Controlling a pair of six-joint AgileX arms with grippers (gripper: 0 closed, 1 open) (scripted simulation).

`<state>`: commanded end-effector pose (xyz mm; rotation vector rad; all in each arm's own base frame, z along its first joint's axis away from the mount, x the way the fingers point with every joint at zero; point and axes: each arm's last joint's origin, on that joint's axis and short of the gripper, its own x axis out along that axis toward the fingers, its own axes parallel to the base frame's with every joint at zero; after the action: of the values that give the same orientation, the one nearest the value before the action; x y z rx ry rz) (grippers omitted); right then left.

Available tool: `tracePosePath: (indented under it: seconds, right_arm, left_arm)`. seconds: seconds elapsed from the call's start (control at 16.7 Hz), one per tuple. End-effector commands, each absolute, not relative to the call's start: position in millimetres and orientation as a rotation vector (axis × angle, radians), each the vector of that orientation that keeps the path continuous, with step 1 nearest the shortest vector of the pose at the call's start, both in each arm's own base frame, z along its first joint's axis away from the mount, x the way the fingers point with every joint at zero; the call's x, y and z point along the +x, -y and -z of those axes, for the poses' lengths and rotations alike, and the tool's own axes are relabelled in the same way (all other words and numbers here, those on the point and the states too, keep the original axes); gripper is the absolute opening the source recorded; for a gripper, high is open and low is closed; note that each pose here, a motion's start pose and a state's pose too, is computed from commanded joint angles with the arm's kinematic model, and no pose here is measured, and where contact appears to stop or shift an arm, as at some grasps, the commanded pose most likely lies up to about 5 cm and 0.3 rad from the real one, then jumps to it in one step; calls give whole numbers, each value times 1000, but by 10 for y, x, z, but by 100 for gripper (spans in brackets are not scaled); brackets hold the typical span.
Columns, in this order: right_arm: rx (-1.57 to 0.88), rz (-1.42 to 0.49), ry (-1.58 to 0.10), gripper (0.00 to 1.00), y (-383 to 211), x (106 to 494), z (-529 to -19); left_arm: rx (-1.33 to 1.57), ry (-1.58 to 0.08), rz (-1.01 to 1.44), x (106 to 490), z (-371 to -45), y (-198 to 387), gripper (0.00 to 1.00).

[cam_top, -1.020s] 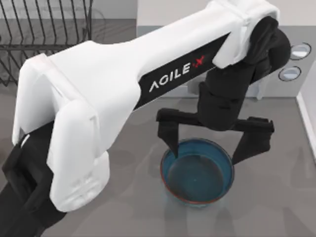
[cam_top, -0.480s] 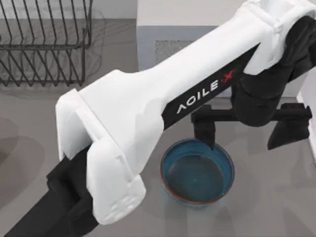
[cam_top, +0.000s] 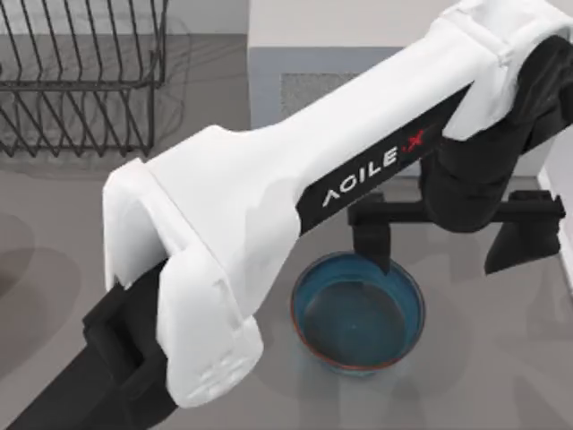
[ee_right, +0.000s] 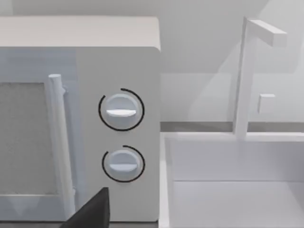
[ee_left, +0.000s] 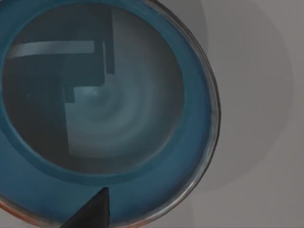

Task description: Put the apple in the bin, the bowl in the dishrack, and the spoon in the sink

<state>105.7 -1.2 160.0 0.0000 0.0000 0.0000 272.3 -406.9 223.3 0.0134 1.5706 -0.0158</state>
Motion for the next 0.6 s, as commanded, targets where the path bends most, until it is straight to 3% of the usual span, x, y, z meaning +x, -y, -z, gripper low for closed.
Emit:
tracePosePath:
  seconds: [0.6]
  right_arm:
    - [0,0,0,100,12,1057,-1600]
  left_arm:
    - [16,-1571,16,2727,-1453,4099,100]
